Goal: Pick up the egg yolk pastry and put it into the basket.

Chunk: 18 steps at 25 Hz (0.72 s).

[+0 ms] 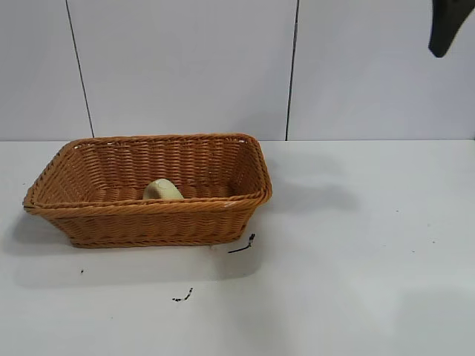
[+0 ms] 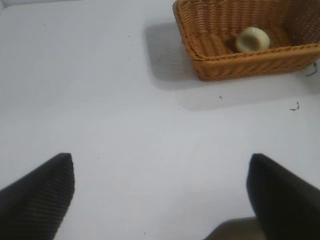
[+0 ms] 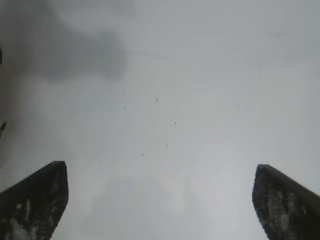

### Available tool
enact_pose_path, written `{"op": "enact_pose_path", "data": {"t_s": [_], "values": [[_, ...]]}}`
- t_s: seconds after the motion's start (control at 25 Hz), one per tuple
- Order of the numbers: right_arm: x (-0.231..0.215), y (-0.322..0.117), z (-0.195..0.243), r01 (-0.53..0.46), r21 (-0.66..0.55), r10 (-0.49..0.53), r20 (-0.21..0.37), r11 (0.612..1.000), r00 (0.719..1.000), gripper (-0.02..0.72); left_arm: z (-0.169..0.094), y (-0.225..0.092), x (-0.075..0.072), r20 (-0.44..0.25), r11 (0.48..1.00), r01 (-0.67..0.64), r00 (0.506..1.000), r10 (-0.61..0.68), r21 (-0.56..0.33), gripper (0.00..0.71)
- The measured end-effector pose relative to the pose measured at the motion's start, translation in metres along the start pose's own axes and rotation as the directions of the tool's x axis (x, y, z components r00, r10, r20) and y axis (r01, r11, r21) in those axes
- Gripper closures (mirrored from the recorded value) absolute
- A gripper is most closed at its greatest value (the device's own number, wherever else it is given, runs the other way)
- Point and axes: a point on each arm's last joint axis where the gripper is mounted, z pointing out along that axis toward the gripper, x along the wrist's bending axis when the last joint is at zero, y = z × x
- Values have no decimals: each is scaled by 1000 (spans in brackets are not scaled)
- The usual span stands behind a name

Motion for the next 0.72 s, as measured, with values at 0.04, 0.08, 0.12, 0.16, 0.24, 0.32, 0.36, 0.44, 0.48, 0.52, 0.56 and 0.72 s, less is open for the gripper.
{"op": "enact_pose_path", "data": {"t_s": [0.04,0.08,0.12,0.16,0.24,0.32,0.36,0.44,0.48,0.52,0.56,0.72], "values": [[-1,-15,1,0,8,0,0,1000,1000,10,0,0,0,0,1000,0,1000,0,0,14],[-2,-32,0,0,-1,0,0,1000,1000,10,0,0,0,0,1000,0,1000,0,0,14],[-3,-46,-2,2,-32,-2,-2,1000,1000,10,0,0,0,0,1000,0,1000,0,0,14],[-4,-61,-2,4,-65,-4,-4,998,1000,10,0,0,0,0,1000,0,1000,0,0,14],[-5,-86,3,10,-128,-11,-7,992,1000,10,0,0,0,0,1000,0,1000,0,0,14],[-7,-111,9,27,-201,-29,-8,979,1000,10,0,0,0,0,1000,0,1000,0,0,14],[-7,-121,11,35,-226,-38,-9,973,999,10,0,0,0,0,1000,0,1000,0,0,14],[-8,-143,14,41,-277,-48,-16,960,999,10,0,0,0,0,1000,0,1000,0,0,14],[-8,-152,16,43,-287,-50,-15,957,999,10,0,0,0,0,1000,0,1000,0,0,14],[-9,-159,14,45,-319,-52,-15,947,999,10,0,0,0,0,1000,0,1000,0,0,14],[-9,-164,11,45,-359,-54,-15,932,998,10,0,0,0,0,1000,0,1000,0,0,14],[-10,-179,-1,43,-476,-57,-15,879,998,10,0,0,0,0,1000,0,1000,0,0,14]]}}
